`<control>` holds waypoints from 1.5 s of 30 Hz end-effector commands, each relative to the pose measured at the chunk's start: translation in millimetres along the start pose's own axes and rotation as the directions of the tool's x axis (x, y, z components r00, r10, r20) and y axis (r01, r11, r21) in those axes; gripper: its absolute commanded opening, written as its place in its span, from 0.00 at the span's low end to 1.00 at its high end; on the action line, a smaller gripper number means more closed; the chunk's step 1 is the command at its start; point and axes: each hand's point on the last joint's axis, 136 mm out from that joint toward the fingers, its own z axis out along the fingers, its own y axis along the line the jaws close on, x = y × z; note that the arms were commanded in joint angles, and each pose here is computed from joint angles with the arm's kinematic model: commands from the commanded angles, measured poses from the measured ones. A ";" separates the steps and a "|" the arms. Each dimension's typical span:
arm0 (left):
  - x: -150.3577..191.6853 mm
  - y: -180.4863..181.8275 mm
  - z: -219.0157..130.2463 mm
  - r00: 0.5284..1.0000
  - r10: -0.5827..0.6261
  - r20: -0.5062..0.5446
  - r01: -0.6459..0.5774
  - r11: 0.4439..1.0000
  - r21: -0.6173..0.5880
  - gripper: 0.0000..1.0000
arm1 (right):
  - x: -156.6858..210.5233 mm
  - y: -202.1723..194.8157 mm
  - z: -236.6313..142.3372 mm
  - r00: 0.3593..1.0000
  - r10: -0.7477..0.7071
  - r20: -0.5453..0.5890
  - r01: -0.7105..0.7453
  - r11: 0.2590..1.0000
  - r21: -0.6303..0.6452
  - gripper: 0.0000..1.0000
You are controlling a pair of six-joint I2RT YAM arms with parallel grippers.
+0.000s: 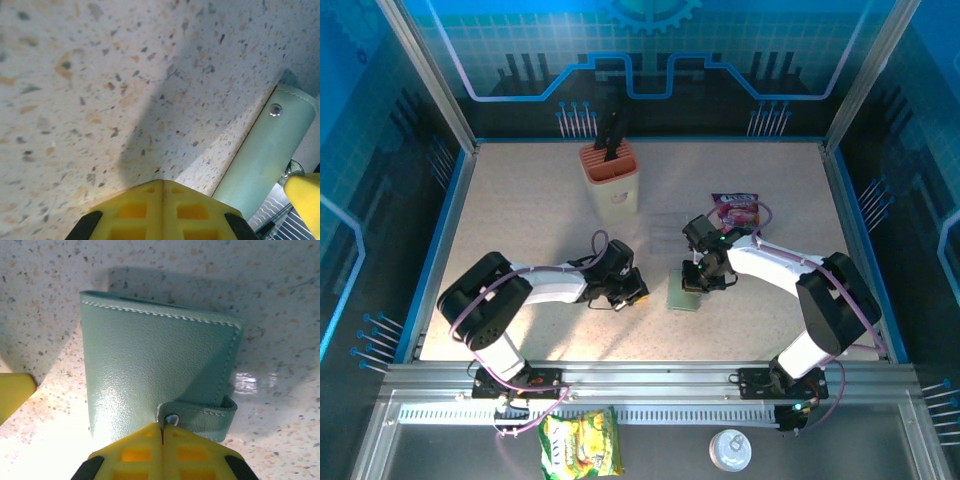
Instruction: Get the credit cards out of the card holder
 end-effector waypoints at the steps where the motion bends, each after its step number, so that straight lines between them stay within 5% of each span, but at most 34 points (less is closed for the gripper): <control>1: -0.2 2.6 -16.8 1.000 0.019 0.007 -0.019 0.998 -0.062 0.00 | 12.4 26.6 -7.1 1.000 -0.002 -0.029 -0.001 0.995 -0.103 0.00; 12: 10.1 -13.7 -32.7 0.999 0.034 -0.014 -0.034 0.999 -0.006 0.00 | 18.3 81.9 8.1 0.993 -0.113 -0.036 0.104 0.974 -0.199 0.00; 28: 28.0 -12.3 -3.1 0.991 0.009 -0.133 0.006 0.993 0.114 0.00 | 29.2 80.1 24.7 0.988 -0.142 -0.069 0.126 0.971 -0.202 0.00; 34: 28.1 8.1 1.9 0.991 -0.022 -0.132 0.027 0.999 0.039 0.00 | 29.2 73.4 24.2 0.989 -0.137 -0.062 0.125 0.977 -0.172 0.00; 45: 22.3 87.7 2.2 0.986 -0.137 -0.093 0.121 0.980 -0.160 0.00 | 28.1 23.3 10.6 0.995 -0.089 -0.045 0.092 0.993 0.070 0.00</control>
